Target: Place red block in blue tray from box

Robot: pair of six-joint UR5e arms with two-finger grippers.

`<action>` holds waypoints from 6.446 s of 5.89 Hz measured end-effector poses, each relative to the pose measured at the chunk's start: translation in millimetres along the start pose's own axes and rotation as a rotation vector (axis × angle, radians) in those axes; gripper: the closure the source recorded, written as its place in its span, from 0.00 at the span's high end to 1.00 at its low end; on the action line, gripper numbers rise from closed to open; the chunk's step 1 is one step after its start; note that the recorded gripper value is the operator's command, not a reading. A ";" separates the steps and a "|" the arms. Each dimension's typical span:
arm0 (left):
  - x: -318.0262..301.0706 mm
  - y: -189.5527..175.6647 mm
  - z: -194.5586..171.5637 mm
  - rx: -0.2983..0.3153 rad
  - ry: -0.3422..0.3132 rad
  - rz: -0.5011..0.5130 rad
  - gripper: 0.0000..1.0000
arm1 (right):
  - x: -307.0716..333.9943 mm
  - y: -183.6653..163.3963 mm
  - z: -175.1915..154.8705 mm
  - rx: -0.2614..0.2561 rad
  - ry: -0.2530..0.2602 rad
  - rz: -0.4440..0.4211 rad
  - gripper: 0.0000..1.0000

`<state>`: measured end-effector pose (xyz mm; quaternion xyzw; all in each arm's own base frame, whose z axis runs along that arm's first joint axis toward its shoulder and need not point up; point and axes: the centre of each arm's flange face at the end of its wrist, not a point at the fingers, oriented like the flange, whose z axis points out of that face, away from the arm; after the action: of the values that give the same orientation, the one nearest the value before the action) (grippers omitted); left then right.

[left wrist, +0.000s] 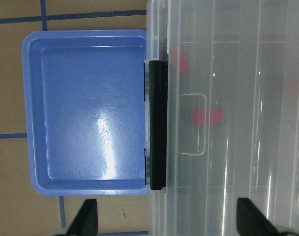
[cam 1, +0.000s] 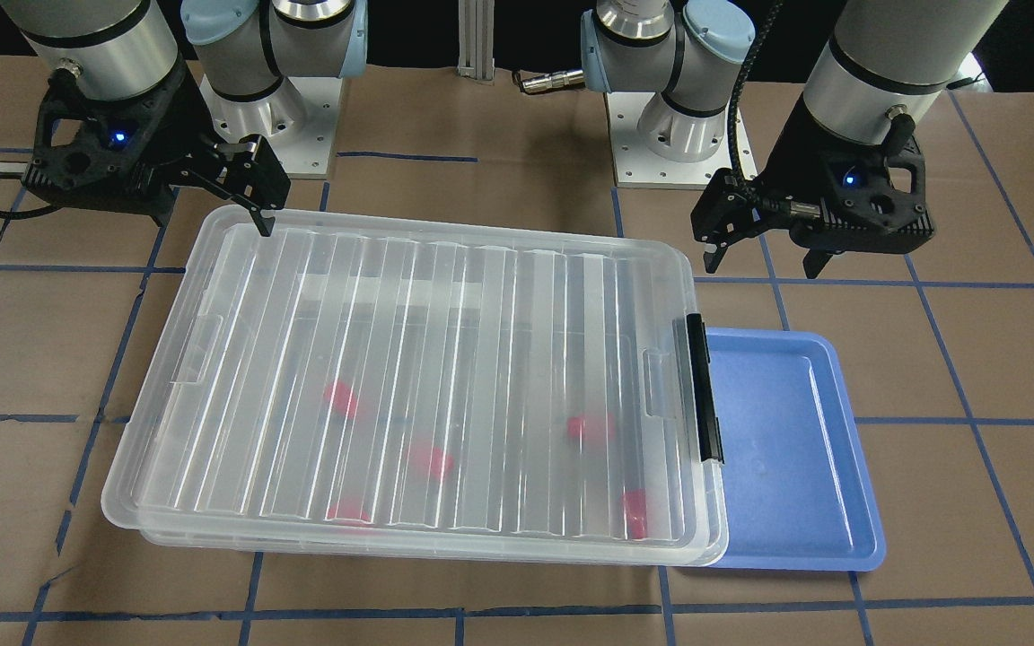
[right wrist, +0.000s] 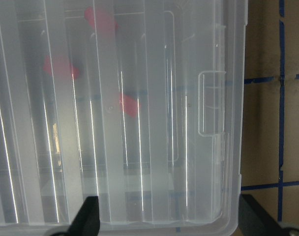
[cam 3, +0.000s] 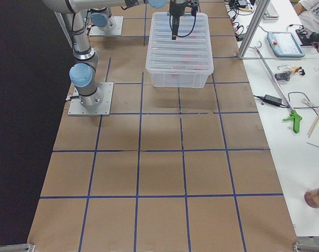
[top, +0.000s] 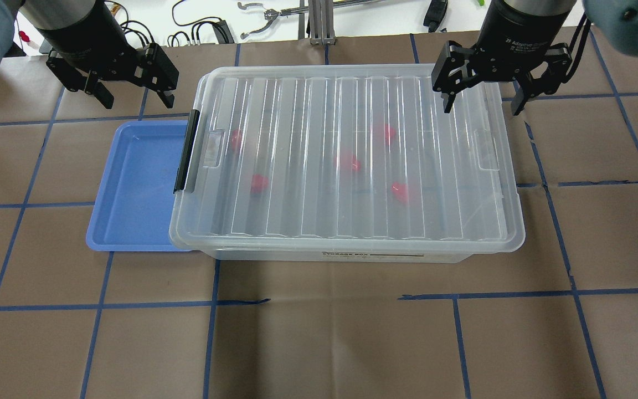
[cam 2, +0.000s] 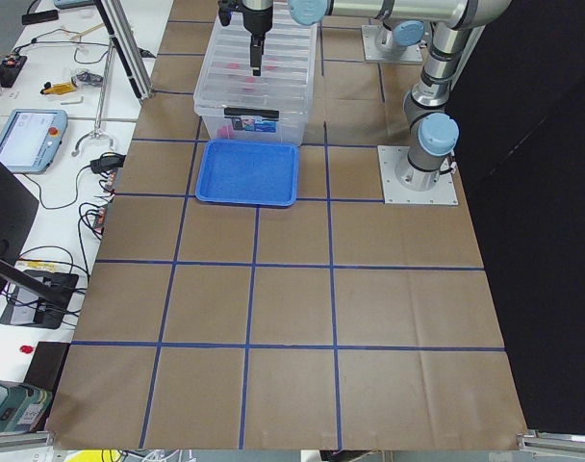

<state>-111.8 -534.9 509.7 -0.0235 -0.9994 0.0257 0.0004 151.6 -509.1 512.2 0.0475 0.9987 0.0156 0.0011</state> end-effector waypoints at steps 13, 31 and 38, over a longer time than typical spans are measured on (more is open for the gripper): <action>0.9 -0.1 1.3 -0.002 0.002 0.001 0.98 | 105.8 -35.4 68.4 -0.024 -0.004 0.069 1.00; 0.3 -2.7 8.4 -0.016 0.000 0.150 0.98 | 325.6 -20.3 148.7 0.024 0.116 -0.097 1.00; -0.3 -22.6 54.0 -0.071 0.039 1.188 0.97 | 303.2 -13.5 59.9 0.046 0.120 -0.016 1.00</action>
<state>-112.7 -560.2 456.9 -0.5793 -0.8150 -0.0123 0.0037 -151.3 -491.9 451.7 0.0387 0.9975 -0.0047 -0.0595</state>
